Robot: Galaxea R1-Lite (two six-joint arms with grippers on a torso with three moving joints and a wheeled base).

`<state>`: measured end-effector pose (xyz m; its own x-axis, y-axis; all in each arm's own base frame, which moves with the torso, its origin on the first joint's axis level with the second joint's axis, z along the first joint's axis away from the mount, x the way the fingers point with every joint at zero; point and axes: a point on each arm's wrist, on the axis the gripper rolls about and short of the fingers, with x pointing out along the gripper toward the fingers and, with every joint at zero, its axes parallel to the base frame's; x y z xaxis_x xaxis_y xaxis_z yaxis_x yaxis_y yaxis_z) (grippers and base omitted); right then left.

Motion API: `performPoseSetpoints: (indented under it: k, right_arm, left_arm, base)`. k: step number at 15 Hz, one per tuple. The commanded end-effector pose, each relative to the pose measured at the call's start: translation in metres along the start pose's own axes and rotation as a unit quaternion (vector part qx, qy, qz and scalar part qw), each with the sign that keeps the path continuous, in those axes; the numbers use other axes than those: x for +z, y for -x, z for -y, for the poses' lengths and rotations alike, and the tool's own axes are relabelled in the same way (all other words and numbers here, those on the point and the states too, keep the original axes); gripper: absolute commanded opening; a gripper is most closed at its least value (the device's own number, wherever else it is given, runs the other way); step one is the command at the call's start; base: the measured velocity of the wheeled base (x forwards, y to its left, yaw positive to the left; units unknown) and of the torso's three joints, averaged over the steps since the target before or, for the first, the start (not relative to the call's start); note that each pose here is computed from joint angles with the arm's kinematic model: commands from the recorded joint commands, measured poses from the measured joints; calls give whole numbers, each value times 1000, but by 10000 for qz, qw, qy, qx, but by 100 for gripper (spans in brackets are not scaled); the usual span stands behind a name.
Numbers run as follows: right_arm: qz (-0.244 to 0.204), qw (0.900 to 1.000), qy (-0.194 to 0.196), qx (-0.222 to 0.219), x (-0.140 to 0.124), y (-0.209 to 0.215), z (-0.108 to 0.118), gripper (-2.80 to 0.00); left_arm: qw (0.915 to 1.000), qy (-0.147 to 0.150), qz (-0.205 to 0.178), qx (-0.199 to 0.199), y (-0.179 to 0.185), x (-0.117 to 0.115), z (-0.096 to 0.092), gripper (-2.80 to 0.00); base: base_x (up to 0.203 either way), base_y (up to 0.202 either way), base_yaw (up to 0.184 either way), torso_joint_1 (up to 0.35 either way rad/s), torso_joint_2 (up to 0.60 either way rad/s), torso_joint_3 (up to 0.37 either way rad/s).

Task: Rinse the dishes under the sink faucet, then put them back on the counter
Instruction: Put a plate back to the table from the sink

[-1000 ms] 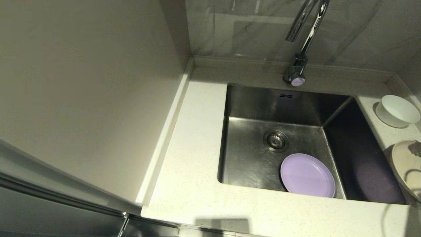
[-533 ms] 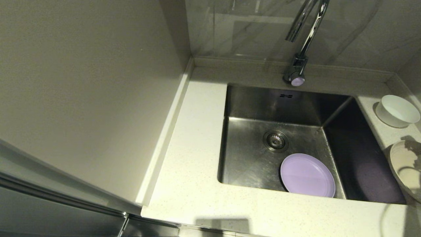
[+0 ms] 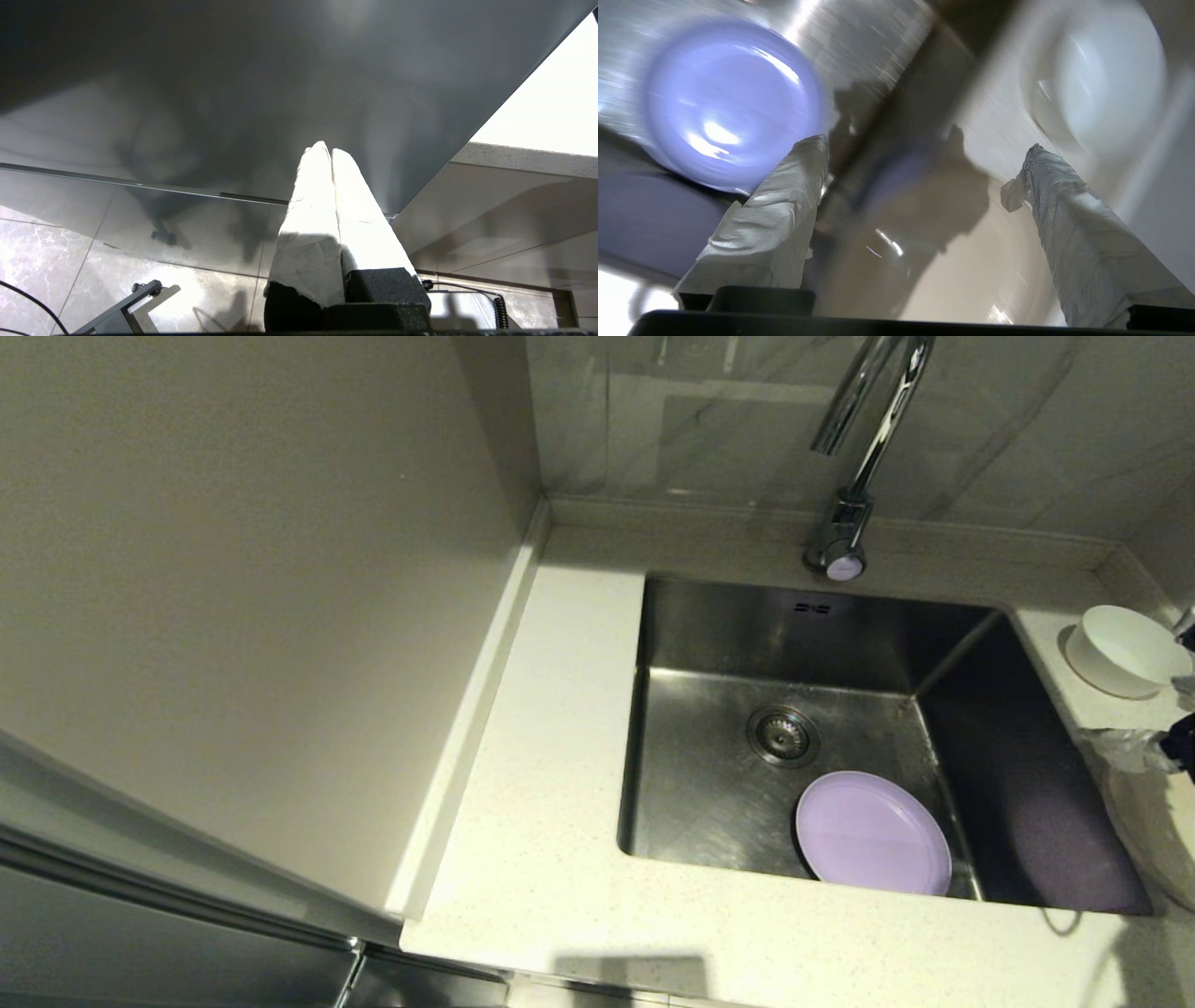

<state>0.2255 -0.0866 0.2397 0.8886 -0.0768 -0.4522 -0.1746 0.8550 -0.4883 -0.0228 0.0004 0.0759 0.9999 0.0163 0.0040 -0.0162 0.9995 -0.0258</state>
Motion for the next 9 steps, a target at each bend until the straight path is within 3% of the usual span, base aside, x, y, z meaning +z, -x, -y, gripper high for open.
performPoseSetpoints:
  k: [1,4,9]
  right_arm:
    - [296,9986,219,374,18,4,-30,0]
    - [274,9943,340,977,29,-12,-65,0]
    - [-206,9848,454,1662,20,-70,-94,0]
  left_arm:
    - [10000,2,18,2,0,0,0,-280]
    - [10000,-4,20,2,0,0,0,-280]
    - [10000,-2,23,2,0,0,0,-280]
  base:
    - [0,0,0,0,0,0]
    - [0,0,0,0,0,0]
    - [0,0,0,0,0,0]
